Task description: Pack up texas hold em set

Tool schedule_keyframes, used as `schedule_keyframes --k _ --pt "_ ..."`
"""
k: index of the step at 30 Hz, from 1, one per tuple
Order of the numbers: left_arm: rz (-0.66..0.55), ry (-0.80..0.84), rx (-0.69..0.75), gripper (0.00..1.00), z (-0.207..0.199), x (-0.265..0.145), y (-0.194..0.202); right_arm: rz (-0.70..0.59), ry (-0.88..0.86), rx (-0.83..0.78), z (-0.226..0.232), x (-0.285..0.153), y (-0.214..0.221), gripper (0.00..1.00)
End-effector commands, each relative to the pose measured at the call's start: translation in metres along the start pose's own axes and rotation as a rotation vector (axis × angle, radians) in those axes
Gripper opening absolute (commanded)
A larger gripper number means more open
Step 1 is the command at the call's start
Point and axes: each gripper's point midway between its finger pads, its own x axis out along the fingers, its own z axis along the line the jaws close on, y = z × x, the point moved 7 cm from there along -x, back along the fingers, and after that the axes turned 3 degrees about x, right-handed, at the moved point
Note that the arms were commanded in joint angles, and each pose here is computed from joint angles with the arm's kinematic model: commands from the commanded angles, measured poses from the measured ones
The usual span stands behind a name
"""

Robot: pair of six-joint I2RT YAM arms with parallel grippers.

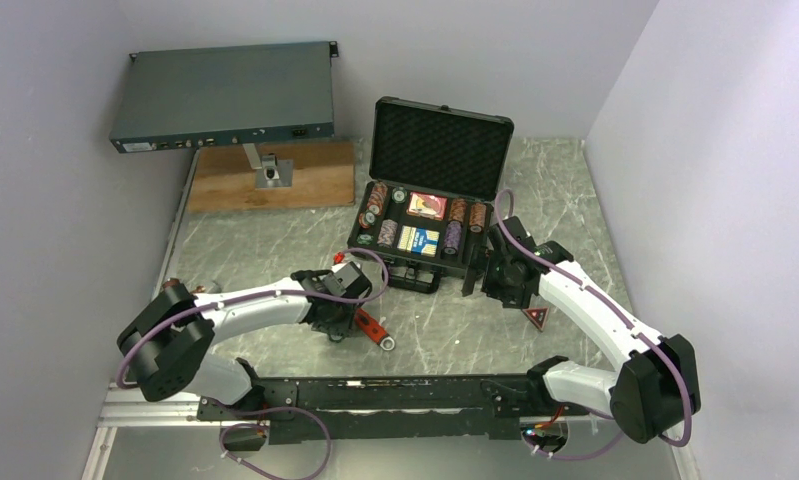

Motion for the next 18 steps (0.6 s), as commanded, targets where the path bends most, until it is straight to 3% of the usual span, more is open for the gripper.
schedule_keyframes --k 1,18 --pt "0.021 -0.013 -0.003 0.28 0.003 -0.011 0.001 -0.042 -0.024 0.012 0.007 -0.006 -0.011 1.00" --pt "-0.113 -0.018 0.018 0.29 -0.003 -0.066 -0.043 -0.048 -0.038 0.013 0.010 -0.003 -0.012 1.00"
